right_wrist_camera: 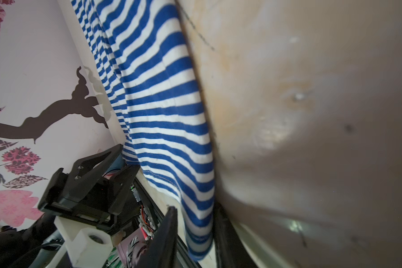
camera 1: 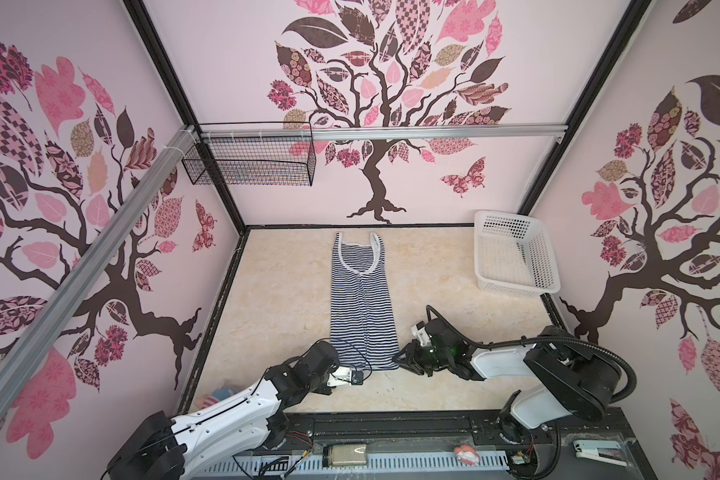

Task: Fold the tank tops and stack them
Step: 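Grasp the hem corners nearest the robot with both grippers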

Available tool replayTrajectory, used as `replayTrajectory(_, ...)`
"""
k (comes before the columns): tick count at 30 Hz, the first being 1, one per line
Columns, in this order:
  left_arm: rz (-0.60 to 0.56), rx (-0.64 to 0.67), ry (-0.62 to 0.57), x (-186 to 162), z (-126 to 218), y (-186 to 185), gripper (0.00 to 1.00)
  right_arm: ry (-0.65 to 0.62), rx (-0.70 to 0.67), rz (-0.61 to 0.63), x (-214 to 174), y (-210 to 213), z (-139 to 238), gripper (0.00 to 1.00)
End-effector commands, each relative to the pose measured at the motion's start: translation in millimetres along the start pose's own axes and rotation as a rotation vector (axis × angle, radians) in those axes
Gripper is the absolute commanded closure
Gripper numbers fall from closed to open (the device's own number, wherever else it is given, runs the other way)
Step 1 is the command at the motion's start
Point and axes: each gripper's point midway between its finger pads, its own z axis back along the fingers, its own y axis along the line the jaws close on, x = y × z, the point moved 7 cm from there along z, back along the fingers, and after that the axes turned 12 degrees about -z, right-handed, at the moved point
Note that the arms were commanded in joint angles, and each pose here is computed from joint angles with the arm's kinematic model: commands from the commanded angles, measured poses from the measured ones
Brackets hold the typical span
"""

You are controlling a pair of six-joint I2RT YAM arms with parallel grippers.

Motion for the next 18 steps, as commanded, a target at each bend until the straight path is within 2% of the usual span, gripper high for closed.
replayTrajectory(1,-0.001,-0.077,0.004,-3,-3,-16,0.6,-0.012,-0.099,-0.034,0,-17,-1,0.75)
replayTrajectory(10,0.03,-0.071,-0.001,-3,-4,-16,0.61,-0.014,-0.087,-0.019,-1,-13,2,0.86)
replayTrajectory(15,0.06,-0.104,-0.001,-1,-6,-14,0.69,-0.014,-0.075,-0.012,-1,-9,3,0.88)
replayTrajectory(18,0.079,-0.121,0.004,-1,-9,-13,0.7,-0.014,-0.067,-0.008,-1,-7,4,0.89)
